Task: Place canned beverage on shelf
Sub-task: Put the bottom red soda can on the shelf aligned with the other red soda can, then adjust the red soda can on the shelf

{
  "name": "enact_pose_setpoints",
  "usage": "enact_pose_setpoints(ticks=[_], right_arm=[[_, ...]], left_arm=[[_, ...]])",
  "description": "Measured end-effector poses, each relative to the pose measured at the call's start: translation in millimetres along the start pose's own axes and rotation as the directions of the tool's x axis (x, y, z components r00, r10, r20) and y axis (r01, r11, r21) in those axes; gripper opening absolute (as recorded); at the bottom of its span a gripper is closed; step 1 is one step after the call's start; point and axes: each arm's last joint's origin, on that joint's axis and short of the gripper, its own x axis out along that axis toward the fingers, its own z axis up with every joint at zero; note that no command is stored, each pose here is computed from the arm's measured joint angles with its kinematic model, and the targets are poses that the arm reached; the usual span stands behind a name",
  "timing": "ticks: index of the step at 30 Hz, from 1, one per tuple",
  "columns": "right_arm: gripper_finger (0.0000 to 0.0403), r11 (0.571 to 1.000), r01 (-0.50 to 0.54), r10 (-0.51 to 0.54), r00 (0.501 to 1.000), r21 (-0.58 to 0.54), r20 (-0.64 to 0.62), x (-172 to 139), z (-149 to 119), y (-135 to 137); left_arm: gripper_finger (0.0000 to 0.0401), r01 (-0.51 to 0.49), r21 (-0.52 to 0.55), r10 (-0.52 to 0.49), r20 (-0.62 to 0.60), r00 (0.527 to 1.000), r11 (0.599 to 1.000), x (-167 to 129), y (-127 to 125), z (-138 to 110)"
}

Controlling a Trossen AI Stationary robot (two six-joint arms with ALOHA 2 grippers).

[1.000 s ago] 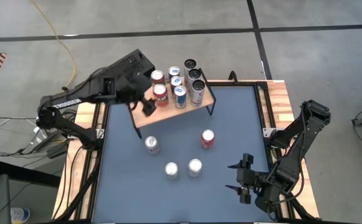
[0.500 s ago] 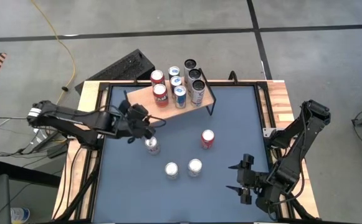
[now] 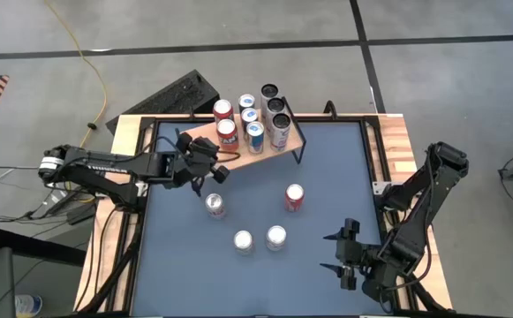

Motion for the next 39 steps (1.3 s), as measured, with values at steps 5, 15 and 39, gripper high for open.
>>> enact_pose_setpoints(ticks=[5, 15, 39], right_arm=[[0.0330, 1.000, 0.001, -0.001, 1.000, -0.001, 0.000, 0.0, -0.1, -0.1], [0.0330, 1.000, 0.002, -0.002, 1.000, -0.001, 0.000, 0.0, -0.1, -0.2], [0.0330, 1.000, -0.011, 0.011, 1.000, 0.017, -0.020, 0.2, -0.5, 0.0]], left_arm=[[0.0000, 0.018, -0.010, -0.018, 0.000, 1.000, 1.000, 6.1, 4.5, 3.8], [0.0000, 0.001, -0.046, -0.001, 0.011, 1.000, 0.999, 23.8, 8.4, 7.9], [0.0000, 0.208, -0.071, -0.170, 0.358, 0.918, 0.976, -31.2, 23.6, 53.5]])
